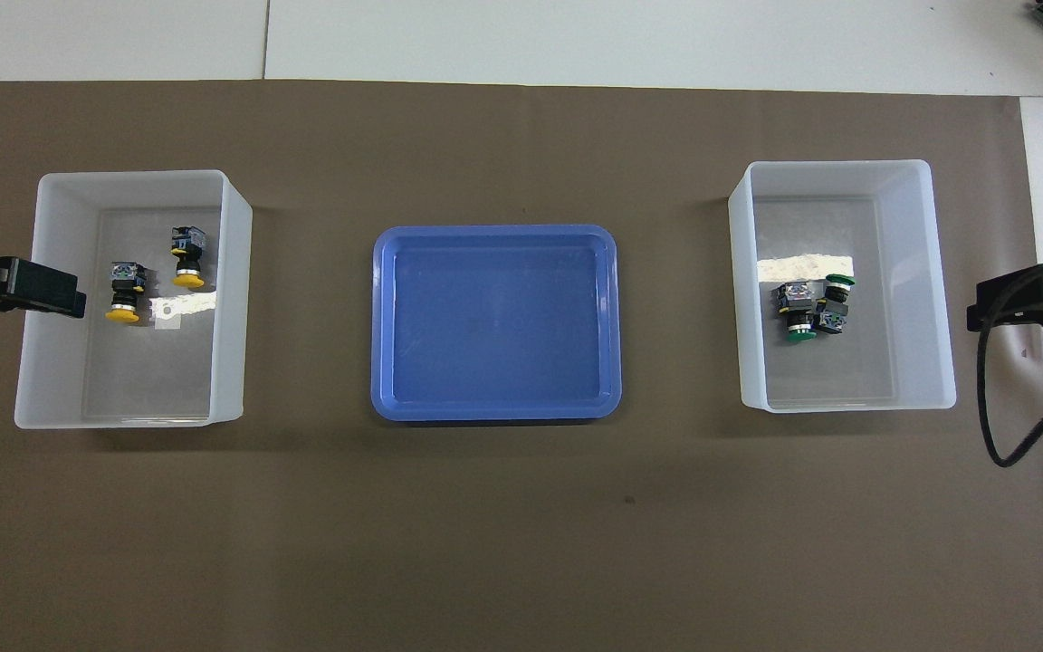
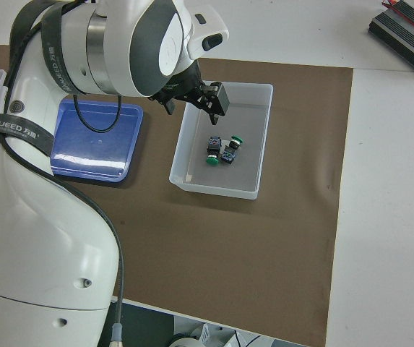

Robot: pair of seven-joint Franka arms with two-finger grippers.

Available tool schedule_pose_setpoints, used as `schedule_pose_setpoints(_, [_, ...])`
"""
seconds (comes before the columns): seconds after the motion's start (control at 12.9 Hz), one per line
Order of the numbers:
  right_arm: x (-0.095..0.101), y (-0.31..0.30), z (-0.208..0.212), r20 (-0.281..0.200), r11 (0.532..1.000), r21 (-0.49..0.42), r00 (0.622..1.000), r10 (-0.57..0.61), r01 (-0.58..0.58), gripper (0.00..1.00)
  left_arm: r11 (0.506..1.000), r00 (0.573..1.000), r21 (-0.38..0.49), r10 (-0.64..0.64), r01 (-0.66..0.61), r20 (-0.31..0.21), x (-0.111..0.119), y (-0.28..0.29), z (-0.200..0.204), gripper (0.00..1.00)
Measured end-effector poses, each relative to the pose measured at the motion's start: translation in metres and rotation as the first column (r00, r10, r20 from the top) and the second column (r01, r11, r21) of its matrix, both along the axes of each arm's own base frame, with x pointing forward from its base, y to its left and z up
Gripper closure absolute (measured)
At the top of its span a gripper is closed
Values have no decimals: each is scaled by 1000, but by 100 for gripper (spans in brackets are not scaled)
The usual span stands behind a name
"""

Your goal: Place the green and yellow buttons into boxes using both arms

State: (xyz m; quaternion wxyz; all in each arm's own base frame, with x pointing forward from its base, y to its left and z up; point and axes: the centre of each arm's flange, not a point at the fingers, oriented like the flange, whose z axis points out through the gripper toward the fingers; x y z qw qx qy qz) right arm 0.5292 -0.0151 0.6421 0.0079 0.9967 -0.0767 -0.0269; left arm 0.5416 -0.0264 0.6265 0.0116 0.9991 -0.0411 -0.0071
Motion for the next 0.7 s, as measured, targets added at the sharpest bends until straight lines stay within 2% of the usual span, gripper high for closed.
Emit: schedule_pose_setpoints(0.7, [0, 0, -1, -2, 1000, -4, 1000, 21, -21, 0, 1000, 1000, 0, 0, 0, 0, 0, 0, 0, 0])
